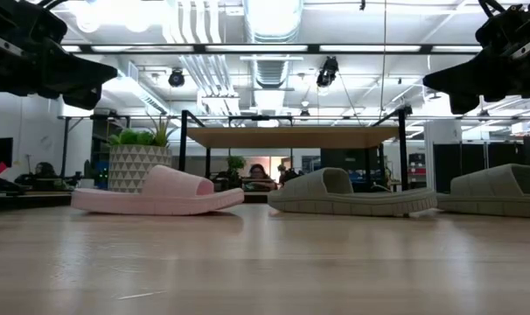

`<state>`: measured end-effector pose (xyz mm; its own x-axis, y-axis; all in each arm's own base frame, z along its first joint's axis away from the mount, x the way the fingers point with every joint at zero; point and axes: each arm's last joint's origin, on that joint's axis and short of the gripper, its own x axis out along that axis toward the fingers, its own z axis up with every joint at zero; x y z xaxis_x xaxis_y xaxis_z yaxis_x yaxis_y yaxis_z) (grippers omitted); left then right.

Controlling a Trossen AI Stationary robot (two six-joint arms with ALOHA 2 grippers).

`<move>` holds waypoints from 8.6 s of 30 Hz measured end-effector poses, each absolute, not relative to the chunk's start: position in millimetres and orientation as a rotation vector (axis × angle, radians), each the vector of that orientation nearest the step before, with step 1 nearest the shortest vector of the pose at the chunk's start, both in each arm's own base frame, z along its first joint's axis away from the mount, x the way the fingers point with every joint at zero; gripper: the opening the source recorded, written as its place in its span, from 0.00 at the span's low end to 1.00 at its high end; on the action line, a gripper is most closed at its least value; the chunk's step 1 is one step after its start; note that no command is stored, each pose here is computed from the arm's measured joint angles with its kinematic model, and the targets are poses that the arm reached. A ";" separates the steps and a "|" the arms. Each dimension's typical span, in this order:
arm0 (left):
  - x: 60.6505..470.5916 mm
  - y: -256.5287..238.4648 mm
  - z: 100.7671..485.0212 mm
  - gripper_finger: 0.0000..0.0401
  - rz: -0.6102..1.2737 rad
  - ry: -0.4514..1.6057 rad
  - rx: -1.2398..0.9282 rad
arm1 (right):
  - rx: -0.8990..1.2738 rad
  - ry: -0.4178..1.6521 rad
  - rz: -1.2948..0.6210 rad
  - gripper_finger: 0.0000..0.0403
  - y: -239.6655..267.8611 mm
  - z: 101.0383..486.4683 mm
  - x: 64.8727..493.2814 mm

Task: Pick and place slides into the shelf

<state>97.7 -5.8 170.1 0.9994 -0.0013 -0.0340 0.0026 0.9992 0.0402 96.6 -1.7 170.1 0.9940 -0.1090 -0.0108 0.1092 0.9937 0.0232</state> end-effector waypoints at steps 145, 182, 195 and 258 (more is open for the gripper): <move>118.3 0.2 213.8 0.52 0.294 -0.178 0.169 | -0.510 1.394 -0.683 0.30 89.8 137.6 152.2; 118.9 0.2 213.1 0.52 0.294 -0.169 0.177 | -0.378 0.901 -0.835 0.03 114.9 265.7 217.4; 118.7 0.2 213.7 0.52 0.295 -0.171 0.189 | -0.240 0.768 -1.007 0.03 68.5 324.2 253.6; 119.0 0.9 211.7 0.52 0.323 -0.148 0.228 | -0.342 1.445 -1.198 0.03 -159.2 315.5 353.6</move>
